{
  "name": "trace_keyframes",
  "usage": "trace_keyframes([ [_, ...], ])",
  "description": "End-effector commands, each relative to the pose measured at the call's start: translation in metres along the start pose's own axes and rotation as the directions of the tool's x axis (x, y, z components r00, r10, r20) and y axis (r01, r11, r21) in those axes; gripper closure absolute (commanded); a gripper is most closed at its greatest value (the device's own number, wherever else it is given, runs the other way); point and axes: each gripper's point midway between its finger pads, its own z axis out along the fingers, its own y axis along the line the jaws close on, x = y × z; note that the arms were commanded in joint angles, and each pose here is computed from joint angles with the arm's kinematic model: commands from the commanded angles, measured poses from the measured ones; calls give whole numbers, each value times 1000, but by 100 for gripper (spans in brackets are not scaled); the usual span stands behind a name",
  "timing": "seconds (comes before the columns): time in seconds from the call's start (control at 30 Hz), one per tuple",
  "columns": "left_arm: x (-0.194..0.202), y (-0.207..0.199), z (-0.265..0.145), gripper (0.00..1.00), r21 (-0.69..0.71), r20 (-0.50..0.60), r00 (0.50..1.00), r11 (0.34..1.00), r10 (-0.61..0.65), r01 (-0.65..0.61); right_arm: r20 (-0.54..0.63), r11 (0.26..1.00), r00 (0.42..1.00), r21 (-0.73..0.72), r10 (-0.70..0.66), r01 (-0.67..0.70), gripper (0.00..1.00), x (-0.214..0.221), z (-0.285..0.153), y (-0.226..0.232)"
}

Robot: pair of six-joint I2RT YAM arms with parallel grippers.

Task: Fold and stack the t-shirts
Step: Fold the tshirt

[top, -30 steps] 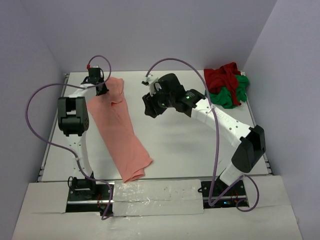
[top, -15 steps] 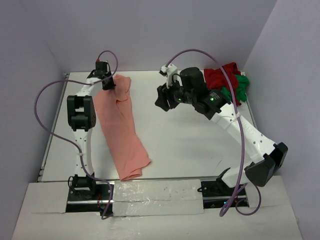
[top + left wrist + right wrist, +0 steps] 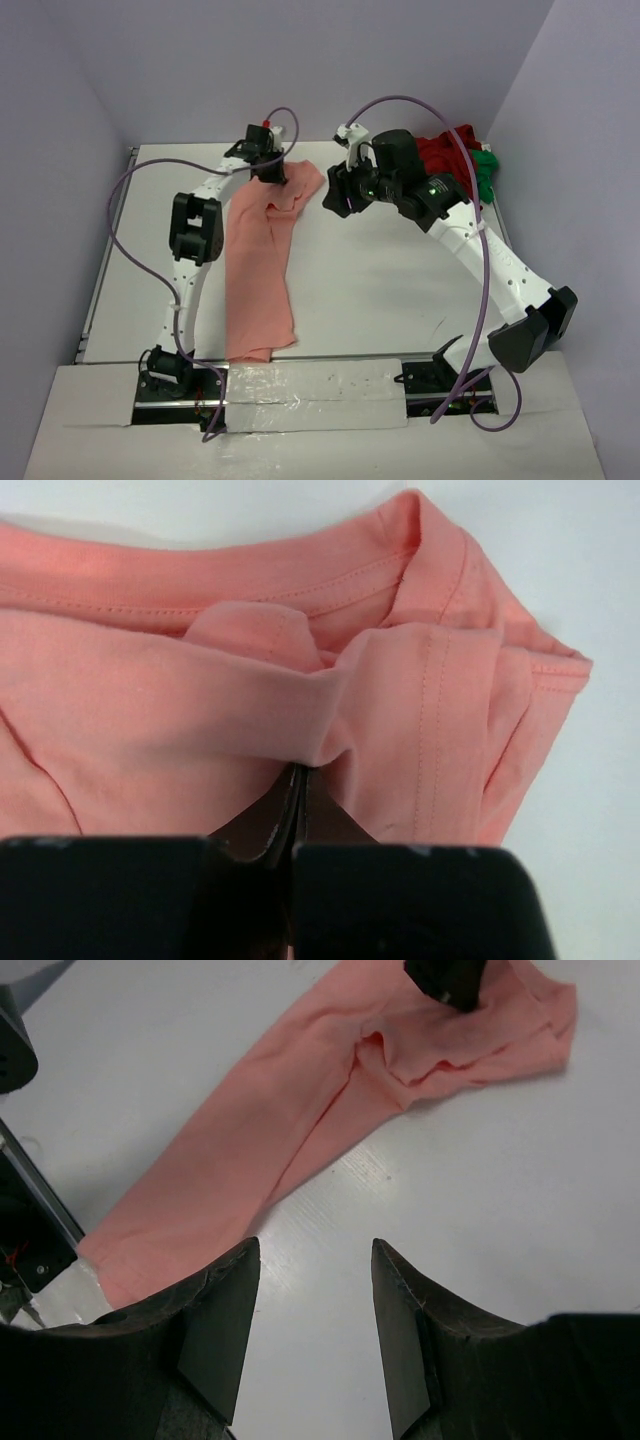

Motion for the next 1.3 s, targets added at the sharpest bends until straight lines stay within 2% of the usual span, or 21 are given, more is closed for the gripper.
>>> trace_keyframes([
  [0.0,53,-66,23,100,151,-128,986,984,109,-90,58,1000,998,-30,5,-4,44,-19,-14,5],
  [0.17,36,-115,31,100,203,-43,987,969,154,-142,52,999,998,-43,18,-16,44,-16,-14,3],
  [0.2,20,-119,33,100,176,26,989,973,149,-151,56,999,998,-44,17,-14,44,-17,-14,3],
  [0.27,9,-119,35,100,147,84,989,980,121,-132,53,999,998,-44,21,-19,44,-13,-15,2],
  [0.3,-17,-119,32,100,111,182,977,985,109,-131,50,999,998,-45,23,-20,44,-11,-16,2],
  [0.33,-26,-119,31,100,98,220,971,988,96,-120,59,999,998,-44,21,-18,44,-12,-20,3],
  [0.47,-61,-109,35,100,10,342,936,995,86,-95,88,999,996,-45,14,-10,44,-14,-33,6],
  [0.63,-103,-63,25,100,-233,488,864,972,122,-6,105,999,994,-34,17,-14,43,-10,-44,3],
  [0.8,-134,-19,10,100,-295,561,821,952,104,81,95,999,995,-42,33,-29,43,-1,-42,-2],
  [0.93,-156,5,-24,100,-339,593,798,932,109,126,36,997,998,-50,56,-54,43,16,-28,-6],
  [1.03,-192,25,-69,100,-350,660,742,922,119,163,-10,995,997,-64,71,-71,43,28,-17,-8],
  [1.07,-205,44,-89,100,-368,684,720,908,119,200,-21,995,997,-64,71,-72,42,30,-16,-8],
  [1.13,-214,64,-112,100,-391,696,708,888,115,240,-36,996,997,-50,73,-75,42,34,-12,-12],
  [1.17,-228,74,-144,100,-378,722,684,888,105,263,-40,997,997,-35,71,-72,42,37,-10,-16],
  [1.2,-215,79,-142,96,-353,694,717,897,60,266,-43,997,996,-27,73,-74,42,40,-8,-17],
  [1.23,-229,76,-181,94,-309,717,696,913,38,267,-46,997,996,-17,77,-78,42,42,-7,-19],
  [1.27,-226,70,-193,93,-279,706,708,926,18,254,-56,997,996,-15,75,-76,42,46,-4,-21],
])
